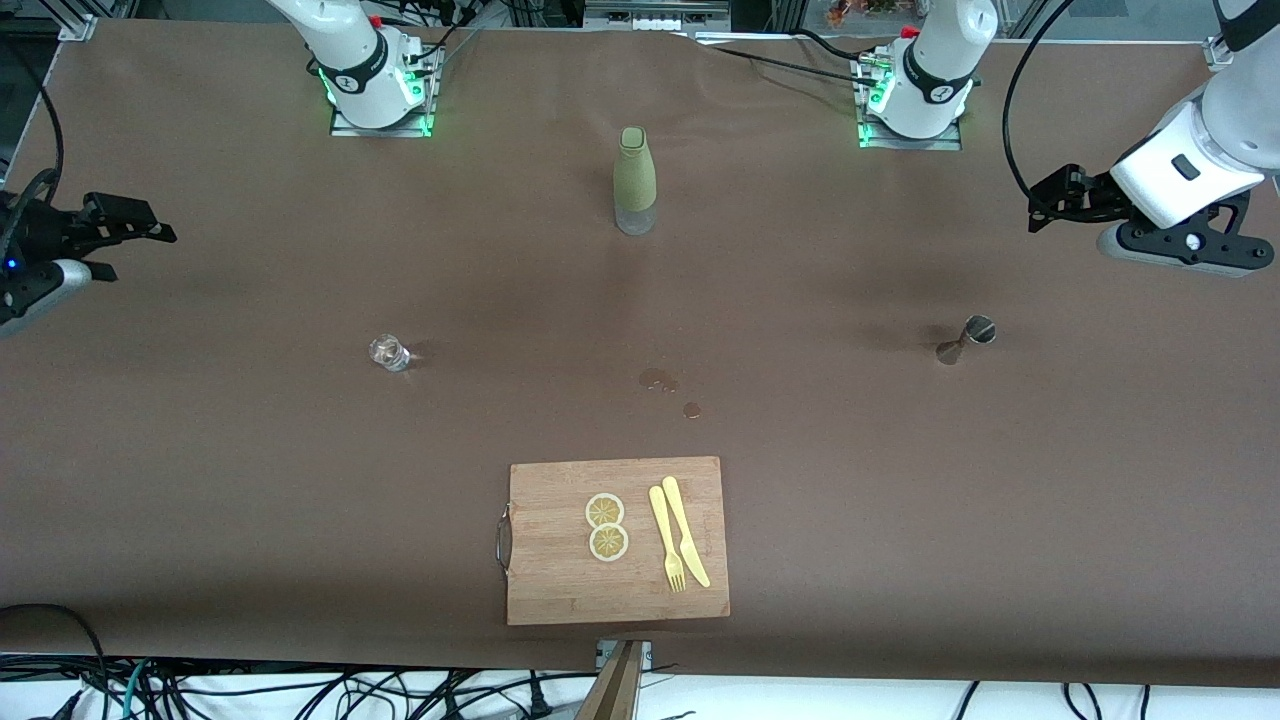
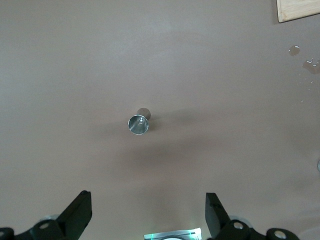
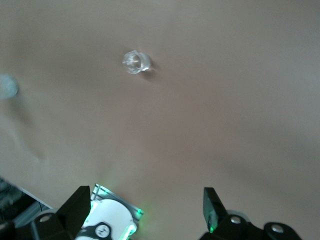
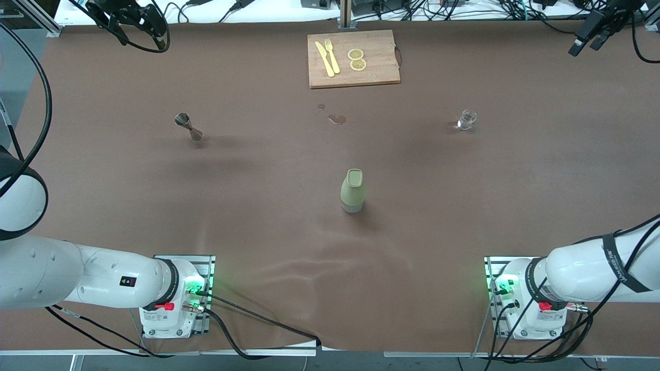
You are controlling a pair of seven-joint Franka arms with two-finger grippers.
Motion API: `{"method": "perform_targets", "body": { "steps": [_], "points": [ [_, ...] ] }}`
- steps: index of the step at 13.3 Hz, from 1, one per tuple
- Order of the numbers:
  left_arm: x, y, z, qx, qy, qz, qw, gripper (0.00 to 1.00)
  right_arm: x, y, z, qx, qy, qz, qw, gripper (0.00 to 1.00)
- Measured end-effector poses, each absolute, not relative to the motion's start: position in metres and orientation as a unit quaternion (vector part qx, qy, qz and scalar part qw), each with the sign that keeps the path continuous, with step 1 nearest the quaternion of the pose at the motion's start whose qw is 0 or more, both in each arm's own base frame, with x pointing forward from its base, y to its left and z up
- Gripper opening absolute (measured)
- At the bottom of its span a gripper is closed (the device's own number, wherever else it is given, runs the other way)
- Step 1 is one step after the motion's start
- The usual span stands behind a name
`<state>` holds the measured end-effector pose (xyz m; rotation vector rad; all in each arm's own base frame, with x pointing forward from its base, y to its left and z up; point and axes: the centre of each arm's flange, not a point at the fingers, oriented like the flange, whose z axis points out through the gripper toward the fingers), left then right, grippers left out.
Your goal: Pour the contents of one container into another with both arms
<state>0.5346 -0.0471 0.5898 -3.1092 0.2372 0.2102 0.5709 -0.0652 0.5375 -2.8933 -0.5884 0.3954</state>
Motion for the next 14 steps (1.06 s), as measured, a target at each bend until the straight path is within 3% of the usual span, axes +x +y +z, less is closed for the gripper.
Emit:
{"method": "perform_targets", "body": {
  "steps": [4,8,10,14],
  "points": [
    [0.541,-0.041,0.596,-0.997,0.058,0.043,0.009,1.00,0.548,-0.044,0.579,-0.989,-0.090,0.111,0.024,1.00],
    [0.544,-0.036,0.596,-0.999,0.039,0.034,0.008,1.00,0.521,-0.048,0.622,-0.997,0.020,0.072,0.008,1.00],
    [0.544,-0.036,0.595,-0.999,0.033,0.035,0.008,1.00,0.519,-0.047,0.621,-0.994,0.084,0.065,0.005,1.00],
    [0.544,-0.037,0.595,-0.999,0.028,0.035,0.007,1.00,0.524,-0.029,0.614,-0.995,0.077,0.056,0.003,1.00]
  ]
}}
